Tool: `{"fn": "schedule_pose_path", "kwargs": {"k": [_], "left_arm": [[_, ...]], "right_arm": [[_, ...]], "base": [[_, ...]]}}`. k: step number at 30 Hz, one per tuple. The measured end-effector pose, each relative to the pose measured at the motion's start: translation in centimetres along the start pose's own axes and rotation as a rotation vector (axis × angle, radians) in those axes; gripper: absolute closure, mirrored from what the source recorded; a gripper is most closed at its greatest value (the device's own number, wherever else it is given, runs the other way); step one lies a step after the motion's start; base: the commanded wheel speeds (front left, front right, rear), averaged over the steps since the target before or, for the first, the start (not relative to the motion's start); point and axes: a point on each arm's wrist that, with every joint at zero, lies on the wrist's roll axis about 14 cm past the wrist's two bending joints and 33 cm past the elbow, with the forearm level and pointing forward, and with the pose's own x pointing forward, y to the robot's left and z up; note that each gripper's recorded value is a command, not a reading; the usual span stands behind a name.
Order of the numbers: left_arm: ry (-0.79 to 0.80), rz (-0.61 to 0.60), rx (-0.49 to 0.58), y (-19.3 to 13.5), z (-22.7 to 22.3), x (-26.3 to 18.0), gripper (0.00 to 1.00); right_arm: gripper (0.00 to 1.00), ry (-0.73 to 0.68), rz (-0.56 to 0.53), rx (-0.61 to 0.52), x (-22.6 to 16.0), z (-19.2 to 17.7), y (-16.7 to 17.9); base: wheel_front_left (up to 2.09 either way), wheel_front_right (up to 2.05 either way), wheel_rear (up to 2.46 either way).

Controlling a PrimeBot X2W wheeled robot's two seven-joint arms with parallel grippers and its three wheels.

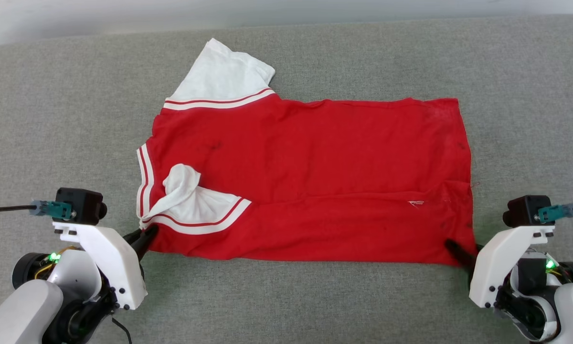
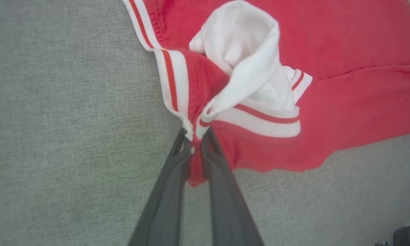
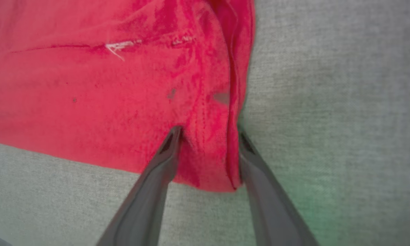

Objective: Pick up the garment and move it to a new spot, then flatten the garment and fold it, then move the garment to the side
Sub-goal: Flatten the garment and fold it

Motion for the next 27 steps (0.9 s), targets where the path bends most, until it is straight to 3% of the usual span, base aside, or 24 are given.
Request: {"fn": "schedule_pose_path", "kwargs": {"k": [10, 16, 27], "left_arm": [[-0.064, -0.005, -0.034, -0.4, 0.9, -0.9, 1.0], [-0.149, 0.013, -0.06, -1.0, 1.2, -3.6, 1.0], [-0.143, 0.076, -0.118, -0.8, -2.6, -8.2, 1.0]], "right_arm": [[1.0, -0.037, 0.001, -0.043, -0.9, 1.8, 0.0], [1.0, -0.142, 0.027, -0.105, -3.9, 4.2, 1.6], [1.0, -0.147, 0.017, -0.114, -7.7, 2.1, 1.6]], "base": [[0.0, 0.0, 0.0], [0.0, 0.0, 0.0], [0.0, 0.0, 0.0]]}}
